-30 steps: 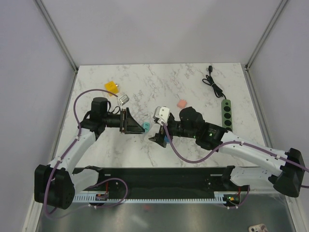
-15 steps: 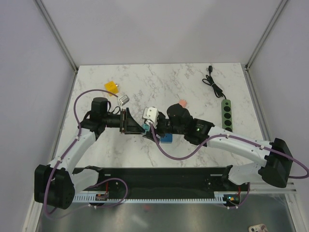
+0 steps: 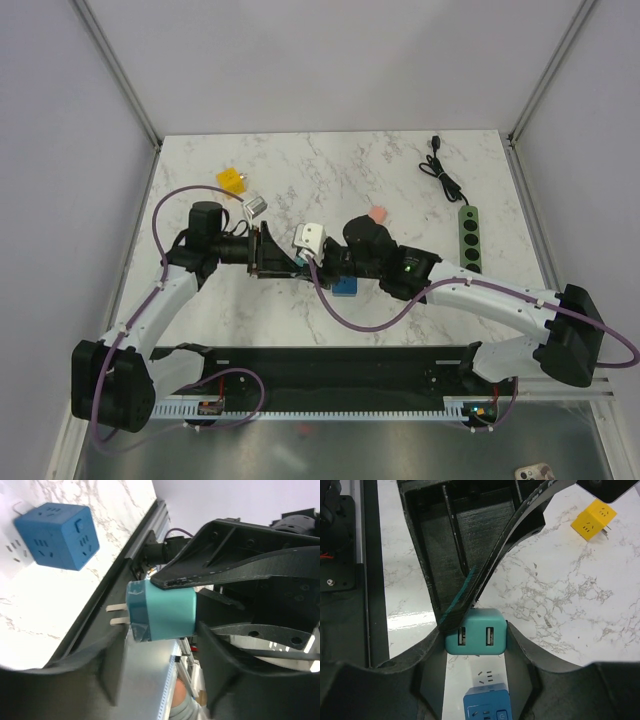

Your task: Insert the plug

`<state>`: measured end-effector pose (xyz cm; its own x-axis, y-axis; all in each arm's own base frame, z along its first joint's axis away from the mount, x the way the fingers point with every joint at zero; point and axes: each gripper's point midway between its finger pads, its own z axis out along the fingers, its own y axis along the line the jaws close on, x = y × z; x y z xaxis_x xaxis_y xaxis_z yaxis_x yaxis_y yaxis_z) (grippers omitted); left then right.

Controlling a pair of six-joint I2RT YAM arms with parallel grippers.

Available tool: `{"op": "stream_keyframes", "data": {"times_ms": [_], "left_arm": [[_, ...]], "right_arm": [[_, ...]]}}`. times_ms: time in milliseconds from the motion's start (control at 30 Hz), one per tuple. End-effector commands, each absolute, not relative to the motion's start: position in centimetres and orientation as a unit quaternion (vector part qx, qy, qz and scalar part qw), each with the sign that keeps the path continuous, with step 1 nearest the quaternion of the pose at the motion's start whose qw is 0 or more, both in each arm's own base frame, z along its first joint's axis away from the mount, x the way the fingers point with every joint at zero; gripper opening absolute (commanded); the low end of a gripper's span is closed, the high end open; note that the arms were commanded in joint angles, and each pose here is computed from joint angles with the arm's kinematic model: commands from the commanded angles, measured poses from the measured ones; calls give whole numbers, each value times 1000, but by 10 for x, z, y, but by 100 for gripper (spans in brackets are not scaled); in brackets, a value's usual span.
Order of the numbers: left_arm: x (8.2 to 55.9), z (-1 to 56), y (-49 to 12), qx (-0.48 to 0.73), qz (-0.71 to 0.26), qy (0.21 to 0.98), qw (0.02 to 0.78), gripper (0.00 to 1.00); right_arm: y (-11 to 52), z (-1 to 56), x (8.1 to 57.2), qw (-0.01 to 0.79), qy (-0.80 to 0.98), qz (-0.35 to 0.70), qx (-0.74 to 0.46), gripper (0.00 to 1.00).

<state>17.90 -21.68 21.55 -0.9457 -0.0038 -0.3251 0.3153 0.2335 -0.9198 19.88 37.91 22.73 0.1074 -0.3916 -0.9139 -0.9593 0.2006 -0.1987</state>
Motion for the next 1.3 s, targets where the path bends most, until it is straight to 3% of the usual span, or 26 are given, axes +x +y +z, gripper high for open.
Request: {"op": "stream_keyframes", "data": {"times_ms": [0,33,167,200,267,500,600,800,1100,1267], "left_arm": [[184,225,-219,102,-605,776,149,73],[187,228,-219,100,-603,776,153,80],[208,235,-216,78,-572,794,191,91],[217,229,-212,54,-547,811,202,99],[243,226,-200,20,-494,834,245,100],[294,186,-123,-144,-328,889,283,100],[297,171,-90,-197,-277,894,293,100],[287,170,-42,-227,-170,891,354,100],[265,170,-34,-212,-148,875,409,100],[263,169,-46,-195,-165,880,401,100]], "right_arm": [[386,246,205,515,600,301,-532,0],[387,250,209,524,605,304,-518,0],[380,248,219,524,662,295,-448,0],[376,247,225,529,681,281,-422,0],[367,238,235,519,733,263,-352,0],[344,208,248,502,833,192,-136,0],[334,188,248,480,859,172,-49,0],[342,135,237,448,890,82,-10,0],[361,134,234,493,868,47,32,0],[363,125,230,488,870,50,40,0]]}}
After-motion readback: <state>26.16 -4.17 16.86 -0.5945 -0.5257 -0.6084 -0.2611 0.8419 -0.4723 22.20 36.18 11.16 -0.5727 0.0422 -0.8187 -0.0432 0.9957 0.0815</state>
